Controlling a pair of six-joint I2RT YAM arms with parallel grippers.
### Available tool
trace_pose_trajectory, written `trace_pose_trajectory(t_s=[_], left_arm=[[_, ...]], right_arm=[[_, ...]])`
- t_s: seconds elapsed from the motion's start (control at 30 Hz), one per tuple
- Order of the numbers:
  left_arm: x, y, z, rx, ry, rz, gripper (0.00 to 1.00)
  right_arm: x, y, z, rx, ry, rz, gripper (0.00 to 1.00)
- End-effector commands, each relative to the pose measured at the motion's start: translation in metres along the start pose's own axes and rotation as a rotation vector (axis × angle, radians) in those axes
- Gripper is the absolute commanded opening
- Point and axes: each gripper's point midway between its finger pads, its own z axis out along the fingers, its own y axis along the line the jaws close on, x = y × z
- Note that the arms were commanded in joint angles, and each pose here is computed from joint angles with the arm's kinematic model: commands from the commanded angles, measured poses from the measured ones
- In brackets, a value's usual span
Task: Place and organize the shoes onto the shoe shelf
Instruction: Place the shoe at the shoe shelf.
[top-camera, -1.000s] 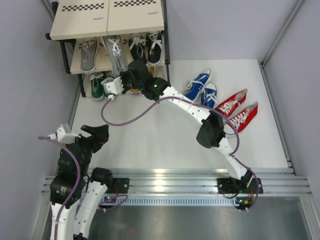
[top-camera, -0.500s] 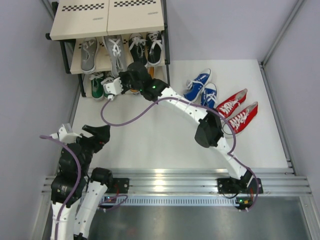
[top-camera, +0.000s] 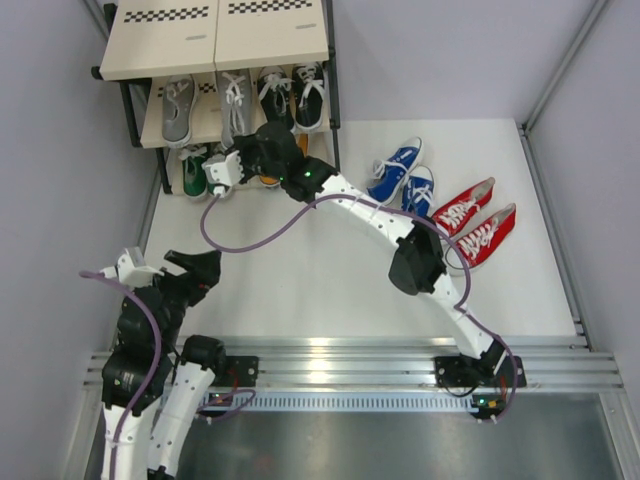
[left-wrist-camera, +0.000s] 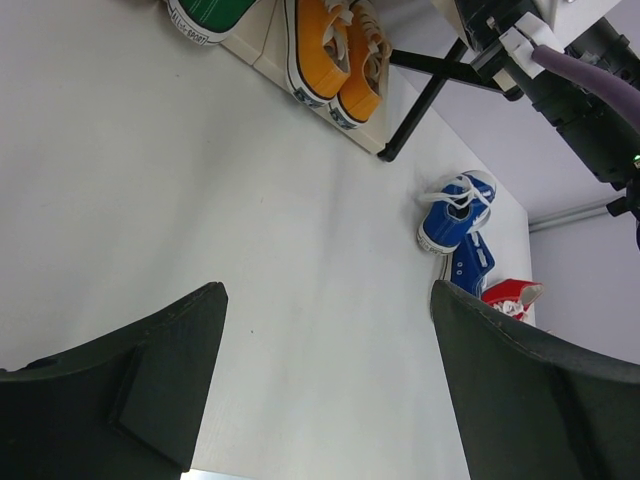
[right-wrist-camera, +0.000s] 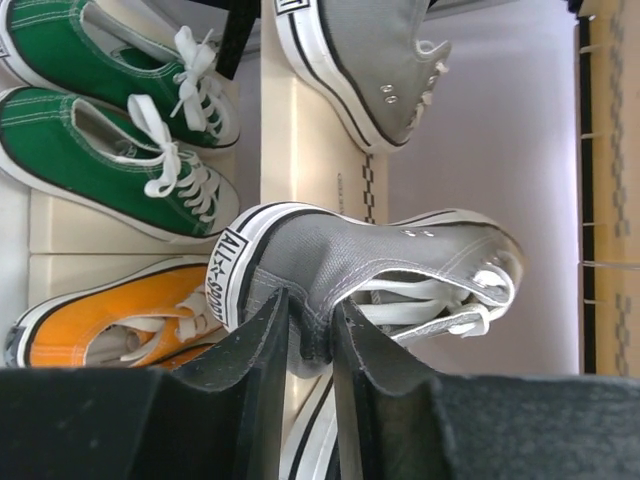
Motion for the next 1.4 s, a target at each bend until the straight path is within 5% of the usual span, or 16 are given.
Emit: trace_pose_trajectory(t_s=[0.0, 0.47, 0.7, 0.8, 1.2, 1.37], left_arm=[[-0.006, -0.01, -0.004, 0.049, -0.024, -0.021, 0.88], [-0.009, -0.015, -0.008, 0.067, -0.025, -0.039, 0.88], [-0.016, -0.021, -0.01, 0.073, -0.033, -0.005, 0.88], [-0.017, -0.024, -0.005, 0.064, -0.017, 0.031, 0.88], [-0.023, -0.062, 0.046, 0.09, 0.076, 0.207, 0.85], [-0.032, -0.081, 0.073, 0.107, 0.088, 0.315, 0.77]], right_arm=[[0.006, -0.067, -0.018, 0.185, 0.006, -0.036, 0.22], [-0.002, -0.095, -0.04, 0.232, -0.007, -0.041, 0.6], [-0.017, -0.117, -0.066, 0.254, -0.049, -0.021, 0.93], [-0.027, -0.12, -0.078, 0.234, -0.075, -0.022, 0.99], [-0.056, -0.112, -0.162, 0.087, -0.157, 0.024, 0.99], [-0.055, -0.069, -0.222, -0.129, -0.161, 0.17, 0.99]])
